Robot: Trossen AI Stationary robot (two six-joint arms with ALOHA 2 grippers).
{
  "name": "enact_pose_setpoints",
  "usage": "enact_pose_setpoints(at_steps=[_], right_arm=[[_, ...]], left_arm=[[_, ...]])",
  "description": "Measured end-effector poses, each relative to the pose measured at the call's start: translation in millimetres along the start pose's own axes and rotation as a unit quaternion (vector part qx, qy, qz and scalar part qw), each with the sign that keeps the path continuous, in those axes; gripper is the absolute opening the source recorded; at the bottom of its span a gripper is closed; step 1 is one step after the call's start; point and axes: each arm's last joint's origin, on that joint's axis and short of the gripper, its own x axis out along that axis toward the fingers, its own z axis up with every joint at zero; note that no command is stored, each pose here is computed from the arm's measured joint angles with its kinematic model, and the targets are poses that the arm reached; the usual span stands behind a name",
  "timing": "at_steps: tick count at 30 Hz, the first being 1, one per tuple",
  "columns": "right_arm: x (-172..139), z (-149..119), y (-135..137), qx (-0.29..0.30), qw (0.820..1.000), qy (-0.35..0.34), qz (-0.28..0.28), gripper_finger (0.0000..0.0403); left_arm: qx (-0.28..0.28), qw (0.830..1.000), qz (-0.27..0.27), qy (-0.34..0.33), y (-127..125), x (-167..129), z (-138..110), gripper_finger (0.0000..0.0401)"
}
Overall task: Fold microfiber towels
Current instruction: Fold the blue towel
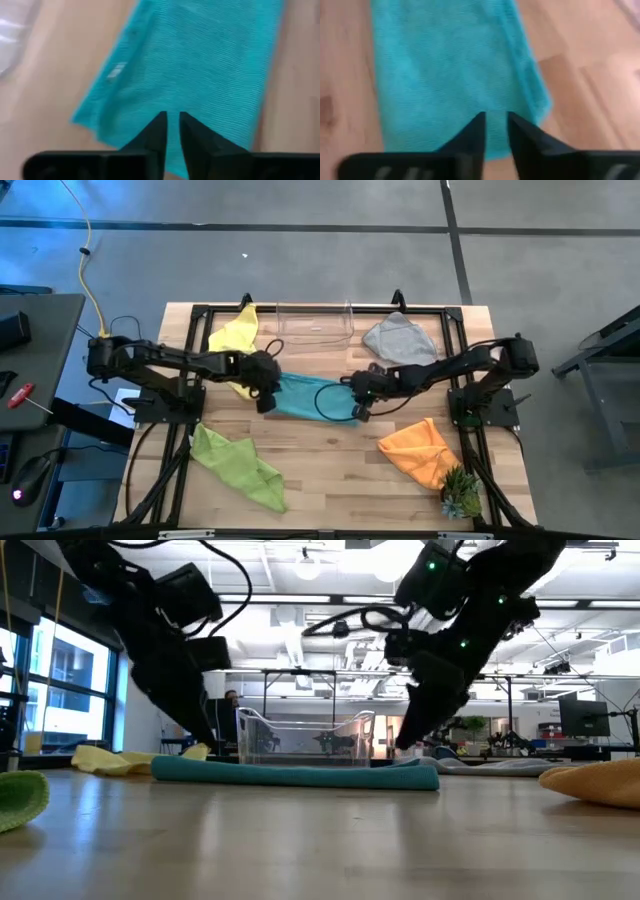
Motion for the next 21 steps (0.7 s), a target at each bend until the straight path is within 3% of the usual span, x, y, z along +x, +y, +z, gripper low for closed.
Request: enact_pose_setpoints(at_steps=[3,8,15,21], right_arm=[[8.7,-4.4,1.0,-0.005,1.000,0.017,0.005,0.0009],[19.3,-10.5,-4.7,0.003,0.999,0.053,0.010,0.0028],[20.9,-11.4,-20.1,0.000,0.997,0.073,-0.021,0.0003],[12.0,-9.8,-40.3,-0.007,0.994,0.089,-0.058,0.0006]], left_arm=[[0.012,1.000,-0.016,-0.003,-6.7,4.1,-6.3,0.0005],[0.030,0.999,-0.036,0.012,-18.6,10.9,-18.5,0.0006],[0.058,0.996,-0.062,0.032,-39.6,21.0,-25.9,0.0001],[0.052,0.995,-0.089,0.003,-59.7,31.1,-24.8,0.0000]])
